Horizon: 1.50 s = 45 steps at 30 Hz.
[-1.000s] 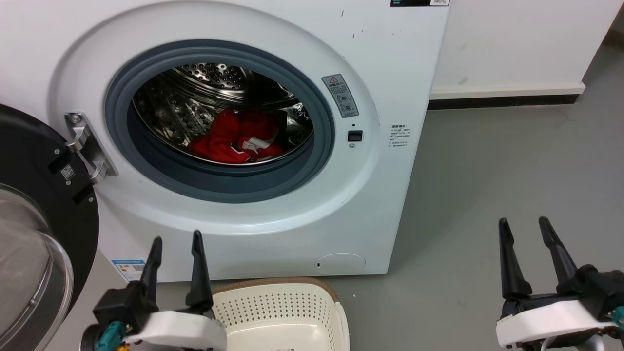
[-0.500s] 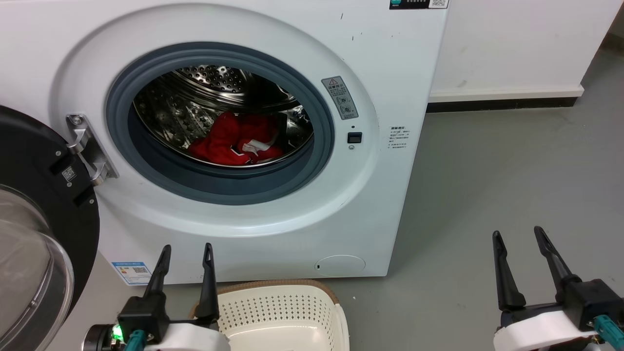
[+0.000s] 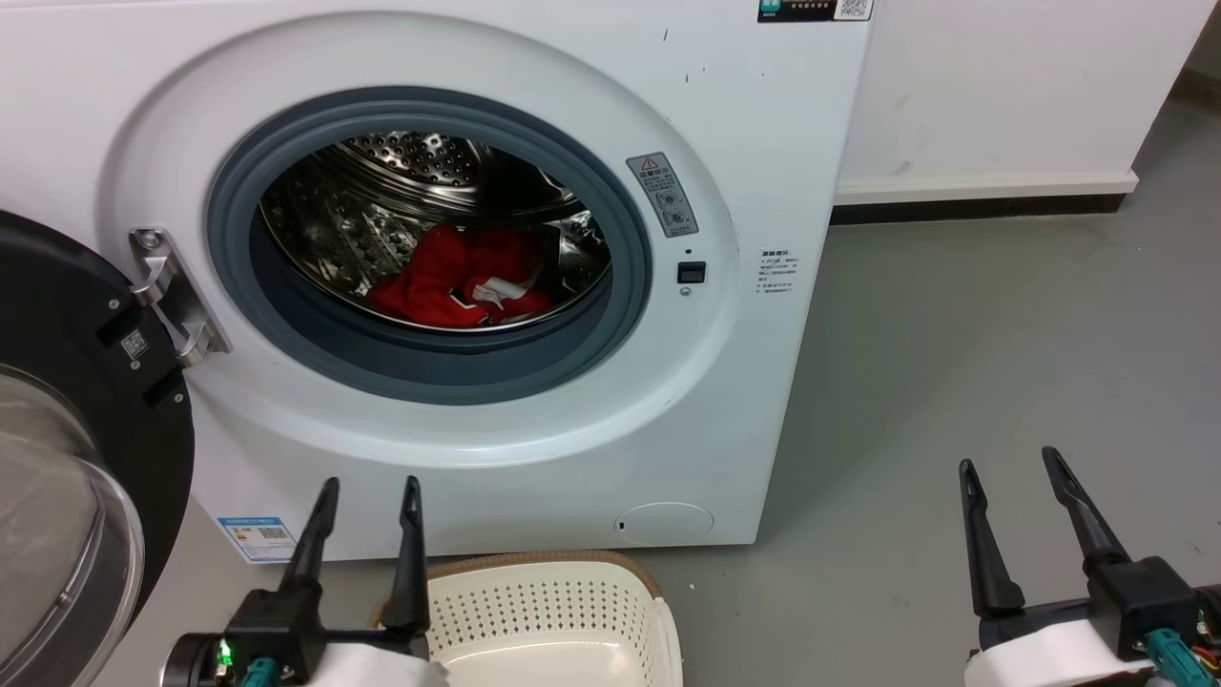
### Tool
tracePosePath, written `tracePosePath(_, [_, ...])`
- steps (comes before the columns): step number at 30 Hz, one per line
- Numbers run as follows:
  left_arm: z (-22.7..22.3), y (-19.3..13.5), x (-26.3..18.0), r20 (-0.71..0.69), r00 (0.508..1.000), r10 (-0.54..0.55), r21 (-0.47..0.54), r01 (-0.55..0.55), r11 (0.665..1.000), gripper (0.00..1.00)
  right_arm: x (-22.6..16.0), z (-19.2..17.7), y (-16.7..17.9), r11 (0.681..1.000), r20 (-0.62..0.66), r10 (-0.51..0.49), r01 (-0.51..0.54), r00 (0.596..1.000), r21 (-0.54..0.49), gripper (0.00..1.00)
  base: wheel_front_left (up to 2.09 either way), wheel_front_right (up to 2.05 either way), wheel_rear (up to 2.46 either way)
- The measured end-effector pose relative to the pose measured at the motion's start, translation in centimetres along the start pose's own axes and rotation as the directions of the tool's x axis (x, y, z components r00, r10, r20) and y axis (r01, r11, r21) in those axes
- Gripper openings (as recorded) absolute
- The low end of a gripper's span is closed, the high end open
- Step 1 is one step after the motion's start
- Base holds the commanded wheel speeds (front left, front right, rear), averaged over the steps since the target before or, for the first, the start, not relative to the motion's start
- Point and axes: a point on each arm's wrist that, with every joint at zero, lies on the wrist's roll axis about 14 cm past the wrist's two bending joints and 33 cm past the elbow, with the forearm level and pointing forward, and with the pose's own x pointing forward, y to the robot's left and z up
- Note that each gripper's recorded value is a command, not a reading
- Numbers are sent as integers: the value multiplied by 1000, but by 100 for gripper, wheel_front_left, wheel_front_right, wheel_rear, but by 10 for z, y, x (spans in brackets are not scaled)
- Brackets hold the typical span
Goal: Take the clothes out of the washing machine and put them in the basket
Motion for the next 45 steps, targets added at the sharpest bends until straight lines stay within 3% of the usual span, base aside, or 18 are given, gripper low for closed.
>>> tracePosePath(6, [-10,-4,-6,-27,999,-38,25,38,999,100,-5,-6,-5,999,-12,-22,22,1000,32,100,0,0,0])
tracePosePath(15, [-15,-12,-9,-33,997,-72,89,75,993,100,-7,-5,-3,1000,-4,-9,9,1000,-11,100,0,0,0])
tracePosePath(31, [-15,-9,-7,-30,997,-69,86,71,994,100,-7,-8,-4,1000,-14,-15,15,1000,5,100,0,0,0])
tracePosePath(37, [-37,-10,-4,-96,993,-67,62,73,995,100,-7,-18,-8,1000,-45,-28,28,999,7,100,0,0,0])
tracePosePath(41, [-52,-15,12,-134,986,-95,54,103,993,100,3,-21,-13,999,-48,-40,41,998,5,100,0,0,0])
tracePosePath(45, [-63,-17,55,-134,982,-131,73,141,987,100,21,-31,-16,999,-67,-46,47,997,8,100,0,0,0])
